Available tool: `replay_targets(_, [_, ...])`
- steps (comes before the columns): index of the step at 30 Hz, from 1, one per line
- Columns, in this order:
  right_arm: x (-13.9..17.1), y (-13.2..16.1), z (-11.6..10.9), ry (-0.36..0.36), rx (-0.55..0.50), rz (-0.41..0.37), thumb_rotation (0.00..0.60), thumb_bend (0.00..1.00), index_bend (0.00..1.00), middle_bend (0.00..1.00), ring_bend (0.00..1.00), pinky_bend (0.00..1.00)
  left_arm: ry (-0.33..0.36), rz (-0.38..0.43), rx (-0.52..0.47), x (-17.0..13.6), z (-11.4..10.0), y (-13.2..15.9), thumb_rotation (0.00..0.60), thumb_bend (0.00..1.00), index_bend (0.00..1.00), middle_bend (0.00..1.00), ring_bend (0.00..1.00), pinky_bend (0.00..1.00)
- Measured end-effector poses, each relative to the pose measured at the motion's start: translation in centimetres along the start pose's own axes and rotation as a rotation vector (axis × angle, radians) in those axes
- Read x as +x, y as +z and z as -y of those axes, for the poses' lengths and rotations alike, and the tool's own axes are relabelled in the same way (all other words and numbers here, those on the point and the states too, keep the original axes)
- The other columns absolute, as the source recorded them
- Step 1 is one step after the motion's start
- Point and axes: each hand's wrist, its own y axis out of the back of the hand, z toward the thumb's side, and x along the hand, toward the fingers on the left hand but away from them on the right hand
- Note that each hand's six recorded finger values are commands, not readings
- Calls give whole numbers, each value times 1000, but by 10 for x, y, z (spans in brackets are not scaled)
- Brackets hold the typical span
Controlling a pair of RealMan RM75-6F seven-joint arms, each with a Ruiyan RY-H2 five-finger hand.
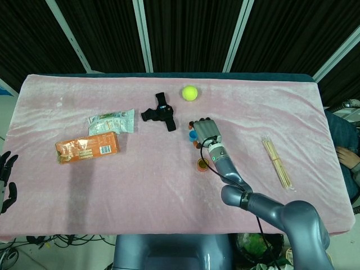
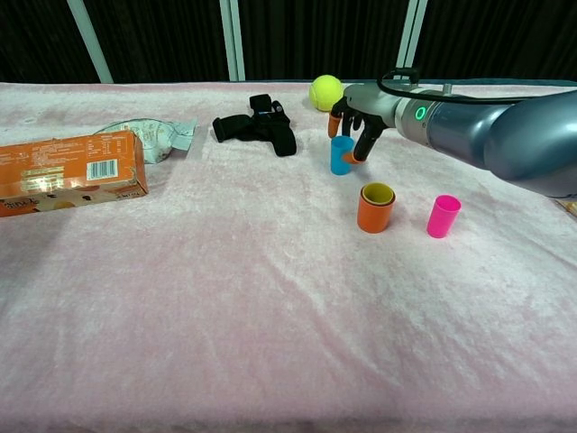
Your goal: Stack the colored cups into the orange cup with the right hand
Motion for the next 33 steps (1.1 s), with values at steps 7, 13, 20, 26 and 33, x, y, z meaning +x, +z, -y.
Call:
replay_targets(7, [-3, 3, 4, 3, 1, -3, 600, 353, 466, 463, 260, 207, 2, -3, 0, 0, -1, -1, 600, 707, 55, 14, 0, 12])
replay_targets(13, [-3, 2, 1, -19, -1, 1, 600, 354, 498, 471, 265, 208, 1, -3, 0, 0, -1, -1, 600, 707, 55, 13, 0, 12])
replay_targets(20, [5, 6, -7, -28, -27, -30, 600, 359, 498, 472, 265, 207, 0, -1, -2, 0, 0, -1, 600, 707, 55, 13, 0, 12])
replay_targets(26, [29, 16, -23, -36, -37, -92, 600, 359, 498, 474, 265, 207, -1, 4, 0, 0, 0, 1, 600, 707, 55, 13, 0, 12])
replay_targets(33, [71, 18, -46, -30, -60, -139, 600, 358, 498, 474, 265, 207, 1, 10, 0, -1, 0, 2, 600, 707, 55, 13, 0, 12])
